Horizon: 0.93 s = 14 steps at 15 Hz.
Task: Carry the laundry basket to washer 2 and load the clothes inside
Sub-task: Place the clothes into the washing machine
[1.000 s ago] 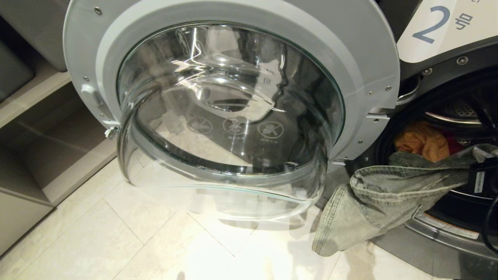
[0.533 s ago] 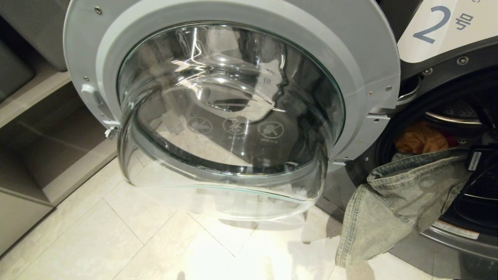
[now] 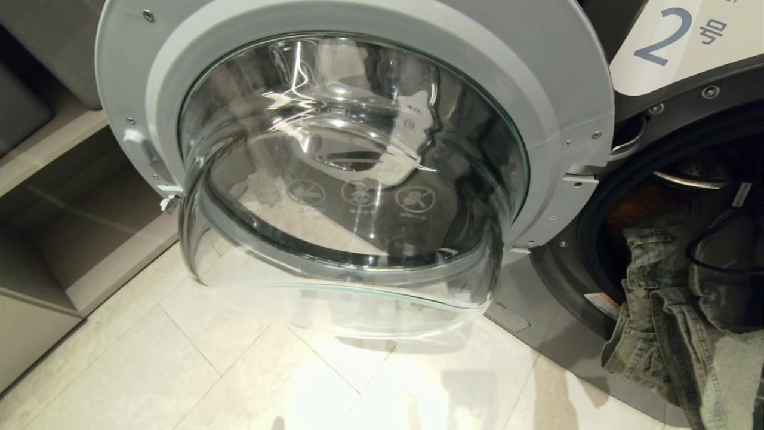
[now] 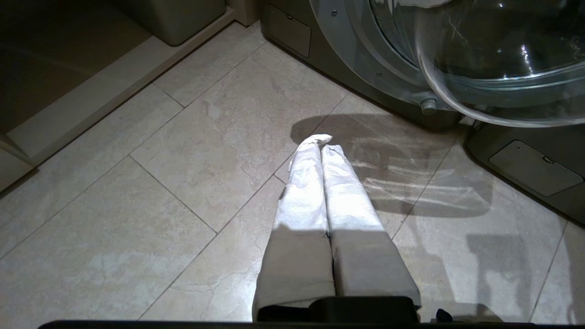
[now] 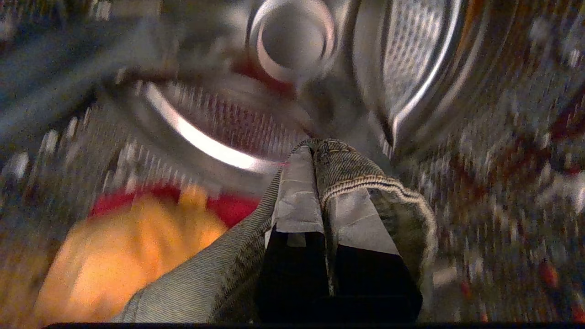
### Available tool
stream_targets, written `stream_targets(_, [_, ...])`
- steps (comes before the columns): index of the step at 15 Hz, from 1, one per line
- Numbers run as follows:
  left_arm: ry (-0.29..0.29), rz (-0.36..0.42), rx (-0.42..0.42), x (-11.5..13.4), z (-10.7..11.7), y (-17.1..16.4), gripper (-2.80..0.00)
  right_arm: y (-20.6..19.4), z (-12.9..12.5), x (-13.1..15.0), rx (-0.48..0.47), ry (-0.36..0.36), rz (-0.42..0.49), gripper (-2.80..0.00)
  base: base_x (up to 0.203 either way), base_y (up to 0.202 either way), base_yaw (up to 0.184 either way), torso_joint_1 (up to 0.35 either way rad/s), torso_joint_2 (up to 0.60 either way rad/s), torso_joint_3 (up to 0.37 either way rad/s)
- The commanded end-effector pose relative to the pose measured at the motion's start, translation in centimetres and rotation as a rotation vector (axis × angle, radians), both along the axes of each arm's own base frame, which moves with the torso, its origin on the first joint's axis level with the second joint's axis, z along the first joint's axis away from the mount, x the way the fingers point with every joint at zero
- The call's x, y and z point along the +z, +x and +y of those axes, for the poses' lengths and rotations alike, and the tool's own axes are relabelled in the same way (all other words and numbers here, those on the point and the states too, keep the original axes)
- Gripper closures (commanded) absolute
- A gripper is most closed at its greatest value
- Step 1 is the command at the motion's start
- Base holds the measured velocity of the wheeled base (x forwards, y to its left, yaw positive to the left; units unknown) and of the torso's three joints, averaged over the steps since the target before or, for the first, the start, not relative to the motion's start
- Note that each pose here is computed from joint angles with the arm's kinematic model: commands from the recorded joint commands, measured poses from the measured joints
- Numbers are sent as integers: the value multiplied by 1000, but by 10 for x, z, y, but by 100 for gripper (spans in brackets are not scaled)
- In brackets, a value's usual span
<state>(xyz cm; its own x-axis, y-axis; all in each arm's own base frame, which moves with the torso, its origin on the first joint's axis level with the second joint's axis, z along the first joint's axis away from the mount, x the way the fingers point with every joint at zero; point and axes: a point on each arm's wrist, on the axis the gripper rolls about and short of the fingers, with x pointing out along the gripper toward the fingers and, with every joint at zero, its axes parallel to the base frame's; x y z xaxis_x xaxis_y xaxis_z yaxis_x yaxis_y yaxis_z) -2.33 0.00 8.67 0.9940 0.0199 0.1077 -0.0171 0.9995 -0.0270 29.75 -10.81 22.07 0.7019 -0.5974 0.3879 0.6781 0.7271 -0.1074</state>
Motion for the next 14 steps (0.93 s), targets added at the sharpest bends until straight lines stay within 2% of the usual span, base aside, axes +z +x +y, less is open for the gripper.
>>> stream_targets(1, [-1,39,1,-11,0,3,0,16,-6,5,-5,-29,-25,0,0,0,0,0,0,0])
stream_targets(8, [0,39,0,-11,0,3,0,43,-5,41,16,-83,-90,0,0,0,0,0,0,0])
stream_targets(12, [-2,40,1,-11,0,3,0,58,-8,57,17,-88,-104,0,0,0,0,0,0,0])
stream_targets(14, [-1,39,1,-11,0,3,0,63,-9,53,17,-88,-81,0,0,0,0,0,0,0])
